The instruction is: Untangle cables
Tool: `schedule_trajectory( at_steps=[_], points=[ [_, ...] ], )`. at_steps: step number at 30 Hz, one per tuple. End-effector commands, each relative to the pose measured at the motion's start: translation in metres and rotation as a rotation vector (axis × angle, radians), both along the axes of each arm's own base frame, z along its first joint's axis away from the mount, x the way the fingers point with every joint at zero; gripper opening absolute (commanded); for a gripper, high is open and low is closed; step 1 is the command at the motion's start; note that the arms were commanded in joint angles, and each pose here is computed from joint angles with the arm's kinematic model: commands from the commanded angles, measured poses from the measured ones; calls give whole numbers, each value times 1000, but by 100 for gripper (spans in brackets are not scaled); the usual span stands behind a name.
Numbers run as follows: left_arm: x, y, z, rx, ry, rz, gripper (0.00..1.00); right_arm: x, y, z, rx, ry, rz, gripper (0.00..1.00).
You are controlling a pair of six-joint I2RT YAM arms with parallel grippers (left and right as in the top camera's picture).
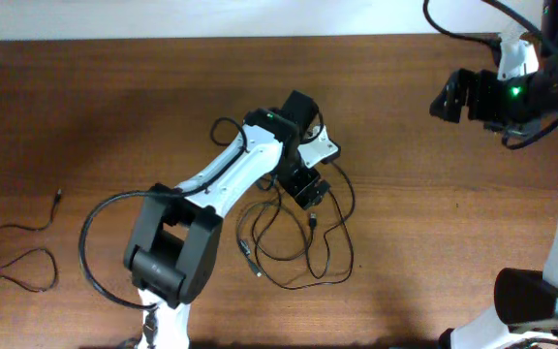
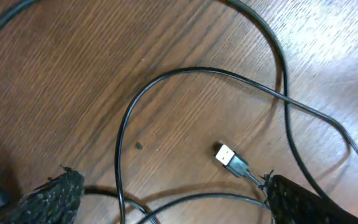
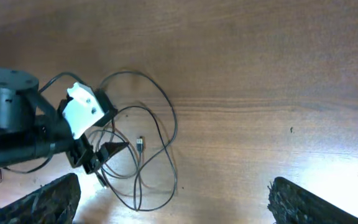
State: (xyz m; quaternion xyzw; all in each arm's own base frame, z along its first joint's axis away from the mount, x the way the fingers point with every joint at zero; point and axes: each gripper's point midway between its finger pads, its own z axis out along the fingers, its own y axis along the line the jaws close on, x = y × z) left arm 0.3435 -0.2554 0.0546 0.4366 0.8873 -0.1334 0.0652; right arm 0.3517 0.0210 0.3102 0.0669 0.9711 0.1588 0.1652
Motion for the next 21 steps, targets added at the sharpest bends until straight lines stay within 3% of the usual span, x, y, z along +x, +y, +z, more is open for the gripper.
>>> schedule_trajectory(
  at_steps=[1,8,12,14,15,16,17,19,21],
  points=[
    [6,-9,-16,-19,-14,-65,93,-6,1,-5,-7,20,14,98],
    [13,-13,-45,-11,-6,-60,75,-7,0,-9,-13,34,12,98],
    [14,-13,-58,-3,7,-60,55,-7,0,-9,-13,34,12,98],
    [14,-13,-57,-4,5,-60,42,-7,0,-9,-13,34,12,98],
    [14,-13,-58,-4,6,-60,27,-7,0,-9,-14,34,12,98],
    [14,-13,-57,-5,3,-59,18,-7,0,-9,-14,34,11,98],
    [16,-14,-57,-8,-2,-59,0,-7,-1,-9,-20,35,9,98],
    [23,-17,-44,-17,-3,9,0,-7,-1,-9,-20,35,9,98],
    [39,-23,8,-51,-49,42,0,-7,-1,-9,-20,34,10,98]
  ],
)
